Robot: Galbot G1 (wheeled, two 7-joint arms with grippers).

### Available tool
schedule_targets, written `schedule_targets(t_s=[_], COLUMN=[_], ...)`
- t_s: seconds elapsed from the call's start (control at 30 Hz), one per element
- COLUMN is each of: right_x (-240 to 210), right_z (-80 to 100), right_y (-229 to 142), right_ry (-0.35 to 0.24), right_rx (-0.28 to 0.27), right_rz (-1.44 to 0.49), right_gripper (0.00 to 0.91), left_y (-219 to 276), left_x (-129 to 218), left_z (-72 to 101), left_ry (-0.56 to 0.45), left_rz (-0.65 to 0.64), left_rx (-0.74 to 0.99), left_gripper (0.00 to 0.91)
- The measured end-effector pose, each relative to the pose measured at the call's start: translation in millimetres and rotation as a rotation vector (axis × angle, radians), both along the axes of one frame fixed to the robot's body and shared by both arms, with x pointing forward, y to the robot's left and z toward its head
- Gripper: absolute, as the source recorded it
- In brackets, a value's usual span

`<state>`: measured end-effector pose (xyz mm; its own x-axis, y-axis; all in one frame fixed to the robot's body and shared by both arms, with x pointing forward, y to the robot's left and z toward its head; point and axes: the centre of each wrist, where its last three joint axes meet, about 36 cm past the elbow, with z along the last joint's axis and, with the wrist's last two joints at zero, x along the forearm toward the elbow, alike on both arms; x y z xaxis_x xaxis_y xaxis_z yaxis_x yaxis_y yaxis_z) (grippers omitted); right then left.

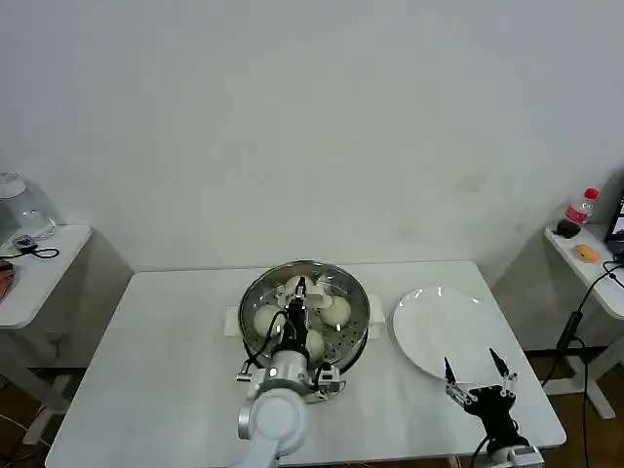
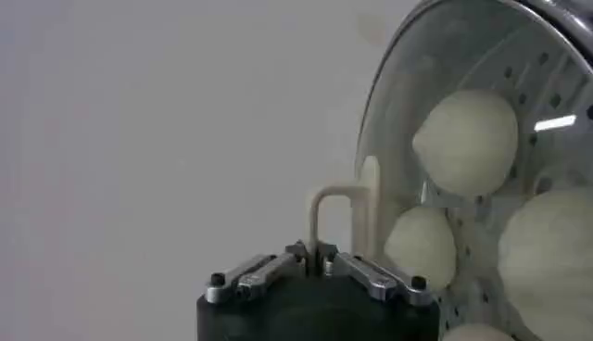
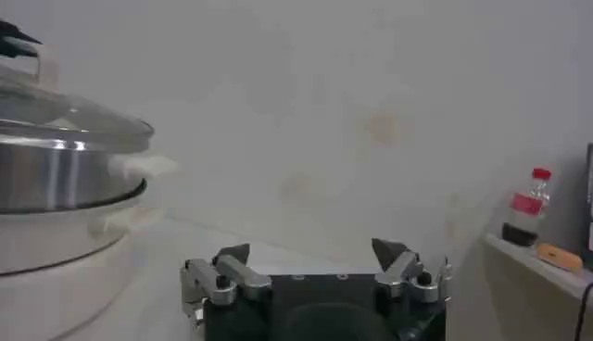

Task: Take steamed baozi put them in steamer then cover it.

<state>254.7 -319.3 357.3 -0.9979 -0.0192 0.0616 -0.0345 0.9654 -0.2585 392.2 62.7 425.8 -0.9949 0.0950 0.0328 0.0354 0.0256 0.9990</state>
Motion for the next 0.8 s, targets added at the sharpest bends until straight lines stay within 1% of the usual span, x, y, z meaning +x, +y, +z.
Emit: schedule_targets(t_s=[0.4, 0.67, 0.8], right_x=[0, -1, -1], right_z=[-1.0, -2.1, -3.9], right_y=[2, 2, 2], right_ry=[0.002, 0.005, 0.010], right_rx=[0.003, 0.003, 0.002], right_rz=[0.003, 0.003, 0.003], right_gripper=[0.907, 0.907, 0.907], left_y=[4, 12, 21], left_x=[-7, -26, -41], left_z=[3.9, 12.9, 21.7], left_ry=[-0.006, -0.014, -0.021], left_rz=[-0.006, -0.033, -0.047], left_rx=[-0.004, -0.024, -0.049], left_gripper=[0.907, 0.907, 0.907])
